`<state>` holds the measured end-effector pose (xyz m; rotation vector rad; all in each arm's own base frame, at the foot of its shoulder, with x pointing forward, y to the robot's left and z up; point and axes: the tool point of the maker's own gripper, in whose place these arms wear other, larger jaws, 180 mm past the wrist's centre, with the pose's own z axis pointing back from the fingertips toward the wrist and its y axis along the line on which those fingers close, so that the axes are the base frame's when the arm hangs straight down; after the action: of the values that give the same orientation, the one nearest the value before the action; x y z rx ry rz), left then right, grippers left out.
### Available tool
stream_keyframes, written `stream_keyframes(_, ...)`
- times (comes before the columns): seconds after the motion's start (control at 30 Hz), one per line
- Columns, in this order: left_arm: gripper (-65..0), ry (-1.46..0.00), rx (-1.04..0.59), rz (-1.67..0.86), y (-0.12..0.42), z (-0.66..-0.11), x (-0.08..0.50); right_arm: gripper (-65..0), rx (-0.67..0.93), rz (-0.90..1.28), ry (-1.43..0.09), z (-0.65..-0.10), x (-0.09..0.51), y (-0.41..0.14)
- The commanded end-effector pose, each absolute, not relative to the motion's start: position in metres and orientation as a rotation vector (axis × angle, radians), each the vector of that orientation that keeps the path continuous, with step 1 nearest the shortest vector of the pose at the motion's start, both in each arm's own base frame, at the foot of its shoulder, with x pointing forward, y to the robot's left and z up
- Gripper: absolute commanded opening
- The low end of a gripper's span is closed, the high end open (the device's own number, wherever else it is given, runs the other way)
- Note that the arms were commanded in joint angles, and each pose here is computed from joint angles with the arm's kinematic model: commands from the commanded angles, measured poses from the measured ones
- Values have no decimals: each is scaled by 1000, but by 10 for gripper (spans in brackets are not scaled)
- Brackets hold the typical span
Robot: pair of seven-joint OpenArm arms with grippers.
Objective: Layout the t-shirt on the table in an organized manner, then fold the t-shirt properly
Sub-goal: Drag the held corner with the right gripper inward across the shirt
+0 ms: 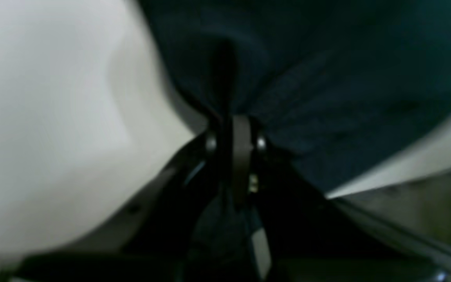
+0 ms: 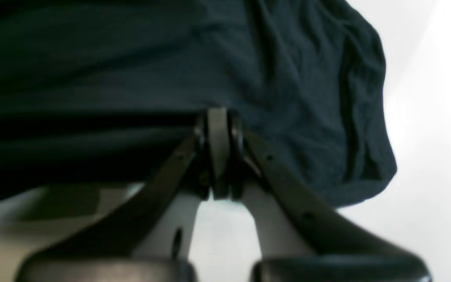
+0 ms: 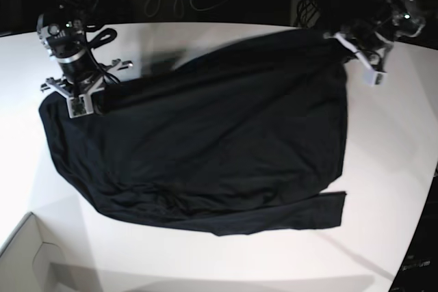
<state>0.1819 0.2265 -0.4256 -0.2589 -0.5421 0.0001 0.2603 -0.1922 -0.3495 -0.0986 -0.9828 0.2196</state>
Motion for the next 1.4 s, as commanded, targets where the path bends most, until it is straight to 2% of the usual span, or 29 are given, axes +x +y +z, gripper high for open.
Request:
stream_keyframes(0.0, -648, -607, -224, -13, 236, -407, 193, -650, -93, 215, -1029, -340, 263, -191)
stream_keyframes(0.07, -648, -665, -177, -25, 245, -387, 203, -650, -75, 226, -1007, -347, 256, -185)
stream_keyframes(0.17, -648, -672, -122, -42, 260, -372, 208, -650, -57, 239, -978, -356, 246, -178)
stream_keyframes(0.57, -648, -647, -108, -44, 263, -372, 209, -650, -3, 285, -914, -372, 222, -156)
stream_keyframes(1.37, -648, -595, -104, -45, 268, -381, 190, -650, -78, 314, -1127, -304, 274, -159)
